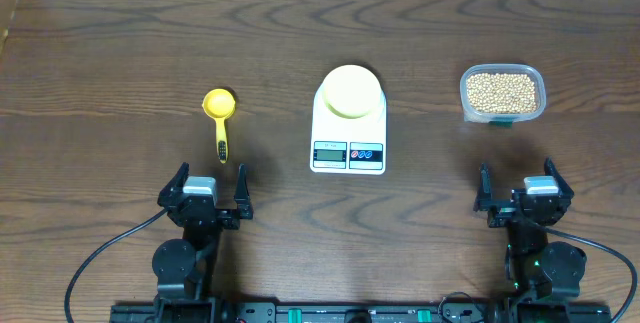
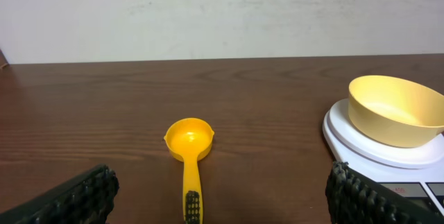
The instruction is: Scoop item into bowl and weigh 50g on scale
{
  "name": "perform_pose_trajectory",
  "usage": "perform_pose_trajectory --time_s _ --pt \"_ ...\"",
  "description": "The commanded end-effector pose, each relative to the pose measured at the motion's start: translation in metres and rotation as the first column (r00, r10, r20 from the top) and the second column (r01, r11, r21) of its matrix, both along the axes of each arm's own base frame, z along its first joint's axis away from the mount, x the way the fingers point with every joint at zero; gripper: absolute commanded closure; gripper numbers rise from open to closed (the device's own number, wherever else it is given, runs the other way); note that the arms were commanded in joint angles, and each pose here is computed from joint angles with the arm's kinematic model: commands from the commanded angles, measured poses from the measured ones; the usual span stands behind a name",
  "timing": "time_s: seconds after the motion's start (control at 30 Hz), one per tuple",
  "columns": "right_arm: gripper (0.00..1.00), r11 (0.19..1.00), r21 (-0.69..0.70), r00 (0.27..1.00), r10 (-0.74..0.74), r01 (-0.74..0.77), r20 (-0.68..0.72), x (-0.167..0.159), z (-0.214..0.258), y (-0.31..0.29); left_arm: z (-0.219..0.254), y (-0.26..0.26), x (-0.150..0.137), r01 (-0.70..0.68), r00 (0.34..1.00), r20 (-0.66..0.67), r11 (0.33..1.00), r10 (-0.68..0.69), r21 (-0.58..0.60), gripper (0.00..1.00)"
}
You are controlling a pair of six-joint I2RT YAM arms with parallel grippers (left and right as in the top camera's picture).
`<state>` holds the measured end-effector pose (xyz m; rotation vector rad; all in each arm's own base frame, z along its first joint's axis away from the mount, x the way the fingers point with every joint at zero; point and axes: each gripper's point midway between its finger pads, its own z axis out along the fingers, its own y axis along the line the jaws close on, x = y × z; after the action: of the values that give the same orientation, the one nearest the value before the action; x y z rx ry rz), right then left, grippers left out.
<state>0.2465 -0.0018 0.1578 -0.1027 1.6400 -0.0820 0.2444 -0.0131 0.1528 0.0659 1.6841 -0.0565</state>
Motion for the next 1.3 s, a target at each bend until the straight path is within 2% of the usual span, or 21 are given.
perform_pose_trajectory --time_s 0.0,1.07,1.27 --pt "0.01 1.000 0.011 1.000 0.011 -0.011 0.001 -0.0003 -0.0002 0.0026 -0.0178 0.0004 -0.0001 -0.004 0.999 -0.049 1.000 0.003 -0.008 0.02" --pt "0.01 1.000 0.011 1.000 0.011 -0.011 0.001 -0.0003 -0.0001 0.0026 -0.0176 0.0005 0.0000 -0.004 0.999 -0.049 1.000 0.004 -0.007 0.03" --pt "0.01 1.000 0.011 1.000 0.011 -0.011 0.001 -0.0003 -0.0001 0.0026 -0.0089 0.0004 0.0012 -0.003 1.000 -0.013 1.000 0.003 -0.008 0.02"
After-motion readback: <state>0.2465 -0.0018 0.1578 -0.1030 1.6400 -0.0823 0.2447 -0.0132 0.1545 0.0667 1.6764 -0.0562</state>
